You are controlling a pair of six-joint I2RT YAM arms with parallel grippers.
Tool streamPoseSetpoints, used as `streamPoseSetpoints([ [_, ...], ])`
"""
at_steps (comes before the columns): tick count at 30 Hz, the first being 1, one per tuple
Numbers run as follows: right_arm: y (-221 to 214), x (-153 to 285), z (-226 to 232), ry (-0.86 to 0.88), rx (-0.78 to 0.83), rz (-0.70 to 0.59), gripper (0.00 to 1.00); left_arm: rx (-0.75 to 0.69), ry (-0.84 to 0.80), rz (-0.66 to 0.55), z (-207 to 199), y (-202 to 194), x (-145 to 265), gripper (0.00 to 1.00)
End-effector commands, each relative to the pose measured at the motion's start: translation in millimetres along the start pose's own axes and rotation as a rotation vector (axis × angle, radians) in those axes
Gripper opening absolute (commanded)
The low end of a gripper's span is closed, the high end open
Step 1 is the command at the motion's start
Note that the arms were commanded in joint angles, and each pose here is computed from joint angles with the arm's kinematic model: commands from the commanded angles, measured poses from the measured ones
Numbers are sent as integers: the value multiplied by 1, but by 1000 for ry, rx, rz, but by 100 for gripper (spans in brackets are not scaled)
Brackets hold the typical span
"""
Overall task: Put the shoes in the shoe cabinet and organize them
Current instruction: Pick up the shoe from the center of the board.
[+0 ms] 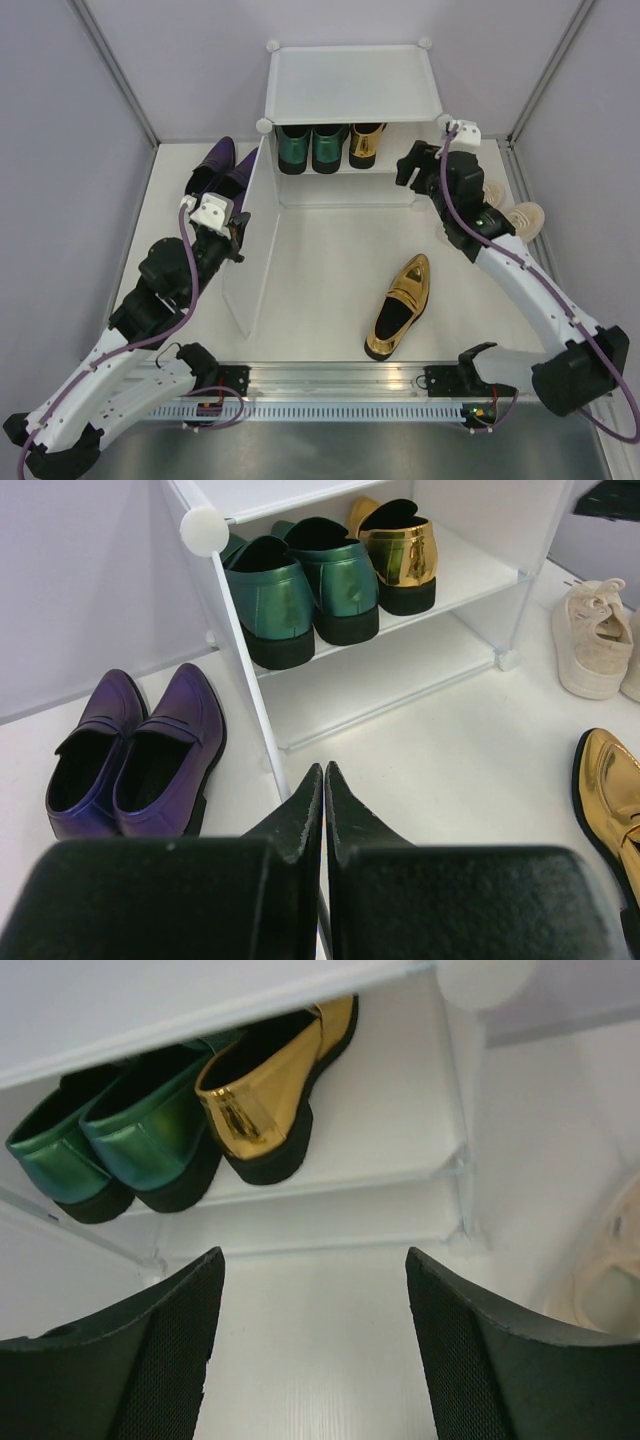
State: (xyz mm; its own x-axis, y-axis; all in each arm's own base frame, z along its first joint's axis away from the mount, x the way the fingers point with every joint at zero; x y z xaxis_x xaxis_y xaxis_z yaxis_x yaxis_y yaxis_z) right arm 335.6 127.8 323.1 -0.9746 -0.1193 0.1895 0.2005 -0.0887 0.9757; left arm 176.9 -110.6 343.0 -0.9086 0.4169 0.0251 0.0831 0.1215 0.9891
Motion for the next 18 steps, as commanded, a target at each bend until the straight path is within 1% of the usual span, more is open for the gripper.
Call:
streamPoseSetpoints([
  [1,-37,42,-20,-104,-47,213,76,-59,5,163,4,-36,4,2],
  [2,-42,50,-22,-115,-75,243,74,-57,5,162,4,-36,5,2],
  [3,-55,66,-27,-127,-69,312,72,-57,6,160,4,-36,5,2],
  [4,-63,73,-29,-129,-76,345,72,-57,7,160,5,-36,5,2],
  [5,-70,80,-30,-135,-100,380,72,-55,7,158,5,-36,6,2],
  [6,-88,93,-33,-132,-95,458,72,-57,9,156,5,-36,6,2],
  [7,-96,100,-30,-95,-109,508,72,-56,11,154,5,-36,6,2],
  [8,-104,106,-30,-86,-116,553,73,-56,13,153,5,-35,5,2],
  [9,-118,118,-32,-101,-132,625,73,-56,14,152,5,-35,6,2],
  [10,-124,125,-29,-66,-151,667,73,-56,12,156,5,-36,6,2],
  [11,-137,132,-31,-67,-157,718,73,-55,11,154,5,-36,6,2],
  [14,-147,154,-33,-67,-226,738,76,-55,11,154,5,-36,6,2],
  [15,-144,162,-35,-69,-246,709,77,-55,14,154,5,-36,6,2],
  [17,-149,172,-37,-87,-283,717,78,-59,20,159,6,-37,5,2],
  [18,-148,178,-37,-70,-298,702,78,-59,21,157,6,-37,5,2],
])
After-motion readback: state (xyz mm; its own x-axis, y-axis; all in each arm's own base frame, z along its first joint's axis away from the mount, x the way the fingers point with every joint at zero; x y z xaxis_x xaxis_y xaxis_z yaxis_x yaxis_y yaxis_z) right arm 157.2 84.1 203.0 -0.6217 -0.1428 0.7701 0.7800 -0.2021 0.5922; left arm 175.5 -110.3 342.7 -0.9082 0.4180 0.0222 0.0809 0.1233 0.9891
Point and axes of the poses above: each gripper's point midway between its finger pads, its own x axis back along the fingers, its own z axis along the line the jaws close on, y = z × x, the point moved 7 cm from there along x, back along the fingers, and after that the axes turned 12 degrees about x, right-handed, at the moved point
